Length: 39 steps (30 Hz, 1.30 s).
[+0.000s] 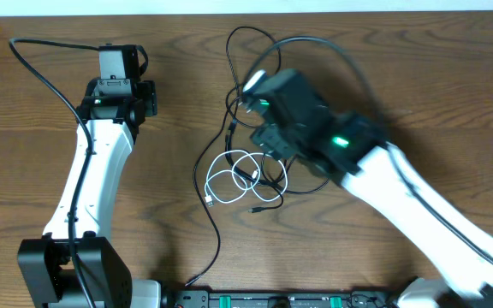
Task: Untangle cables
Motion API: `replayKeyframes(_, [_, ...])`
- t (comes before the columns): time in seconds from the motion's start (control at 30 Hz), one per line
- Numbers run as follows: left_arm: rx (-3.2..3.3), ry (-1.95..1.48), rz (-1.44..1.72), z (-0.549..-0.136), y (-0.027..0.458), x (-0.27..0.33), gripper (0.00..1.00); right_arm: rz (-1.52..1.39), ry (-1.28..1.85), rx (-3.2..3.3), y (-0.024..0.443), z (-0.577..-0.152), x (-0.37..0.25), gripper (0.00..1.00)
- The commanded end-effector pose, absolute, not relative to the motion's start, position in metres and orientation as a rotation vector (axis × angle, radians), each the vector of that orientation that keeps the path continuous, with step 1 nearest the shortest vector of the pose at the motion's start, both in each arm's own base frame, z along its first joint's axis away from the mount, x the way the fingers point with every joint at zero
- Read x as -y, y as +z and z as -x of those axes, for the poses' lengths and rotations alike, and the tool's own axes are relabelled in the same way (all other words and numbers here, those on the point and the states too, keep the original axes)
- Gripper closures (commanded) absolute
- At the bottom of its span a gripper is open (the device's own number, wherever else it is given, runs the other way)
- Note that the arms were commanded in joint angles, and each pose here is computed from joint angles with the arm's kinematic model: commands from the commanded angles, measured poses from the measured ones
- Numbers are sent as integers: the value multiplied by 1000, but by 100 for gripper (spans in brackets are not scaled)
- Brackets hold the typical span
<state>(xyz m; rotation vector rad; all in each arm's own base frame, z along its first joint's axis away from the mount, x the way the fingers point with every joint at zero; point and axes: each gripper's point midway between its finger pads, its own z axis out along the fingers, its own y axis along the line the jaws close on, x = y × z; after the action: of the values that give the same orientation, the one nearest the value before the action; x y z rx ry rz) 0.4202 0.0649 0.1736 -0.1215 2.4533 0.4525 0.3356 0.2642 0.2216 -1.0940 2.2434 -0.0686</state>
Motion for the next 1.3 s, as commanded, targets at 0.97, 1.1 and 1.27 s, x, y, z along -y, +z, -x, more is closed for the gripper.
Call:
replayKeyframes(0.97, [-2412,450,134,-424,184,-66,21,1885,110,-2138,65,-321,-317,1])
replayKeyframes(1.1, [-2412,450,134,-424,184,-66,21,1891,130,-2142,61,-318,-317,2])
replayKeyframes(1.27, [-2412,450,134,-424,184,-66,21,1908,140,-2167,47,-317,-316,4])
